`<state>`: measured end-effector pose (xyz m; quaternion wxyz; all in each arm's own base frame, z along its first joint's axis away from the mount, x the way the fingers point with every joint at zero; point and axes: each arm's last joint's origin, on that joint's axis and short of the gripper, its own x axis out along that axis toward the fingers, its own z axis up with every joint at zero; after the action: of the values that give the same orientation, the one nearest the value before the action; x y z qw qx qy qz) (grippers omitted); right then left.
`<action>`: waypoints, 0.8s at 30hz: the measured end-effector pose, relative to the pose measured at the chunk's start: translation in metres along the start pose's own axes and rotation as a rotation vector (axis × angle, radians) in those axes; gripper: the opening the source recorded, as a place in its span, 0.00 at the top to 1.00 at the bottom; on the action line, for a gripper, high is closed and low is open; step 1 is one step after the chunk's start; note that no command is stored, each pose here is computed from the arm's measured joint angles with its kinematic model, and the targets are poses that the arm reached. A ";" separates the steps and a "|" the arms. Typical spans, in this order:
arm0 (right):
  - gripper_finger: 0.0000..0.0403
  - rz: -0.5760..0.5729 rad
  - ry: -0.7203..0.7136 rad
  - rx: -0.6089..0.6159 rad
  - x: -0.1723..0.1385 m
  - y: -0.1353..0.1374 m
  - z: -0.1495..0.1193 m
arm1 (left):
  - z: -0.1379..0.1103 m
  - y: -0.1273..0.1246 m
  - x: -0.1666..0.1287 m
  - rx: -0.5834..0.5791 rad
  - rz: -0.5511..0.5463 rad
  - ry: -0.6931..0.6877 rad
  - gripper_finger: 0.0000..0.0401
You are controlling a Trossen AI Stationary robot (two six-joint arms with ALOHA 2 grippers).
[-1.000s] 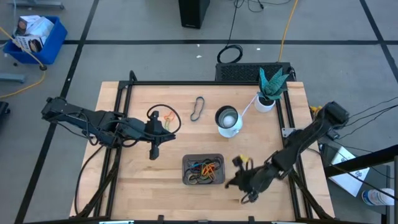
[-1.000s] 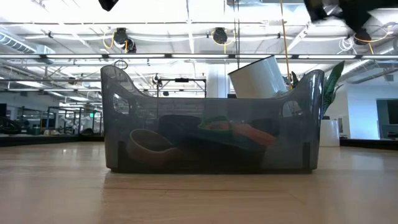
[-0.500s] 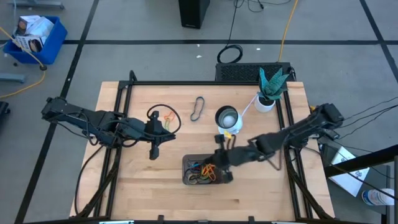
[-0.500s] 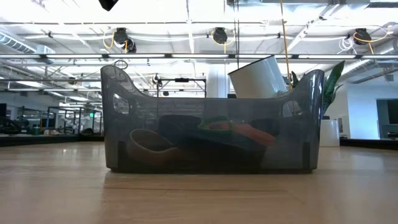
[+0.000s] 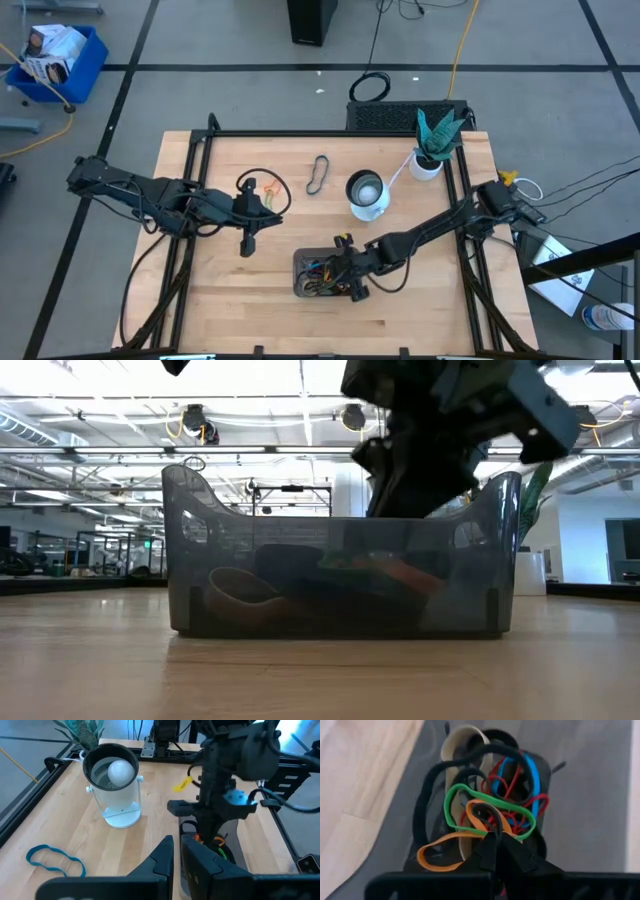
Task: Pick and place rubber bands into bin
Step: Put the small black rubber band into the black bin, then put the green rubber band into the black bin
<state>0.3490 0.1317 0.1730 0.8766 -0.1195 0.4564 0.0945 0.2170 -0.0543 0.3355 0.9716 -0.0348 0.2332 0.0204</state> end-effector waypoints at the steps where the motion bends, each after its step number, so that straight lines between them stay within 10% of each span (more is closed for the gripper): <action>1: 0.98 0.000 0.006 0.011 0.002 0.000 -0.001 | 0.000 0.000 0.000 0.000 0.000 0.000 0.90; 24: 0.56 0.003 -0.056 0.086 -0.013 -0.002 0.007 | 0.002 0.000 0.000 -0.012 -0.005 -0.022 0.90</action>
<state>0.3475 0.1312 0.1877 0.8934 -0.0784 0.4353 0.0794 0.2181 -0.0546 0.3375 0.9739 -0.0412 0.2221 0.0200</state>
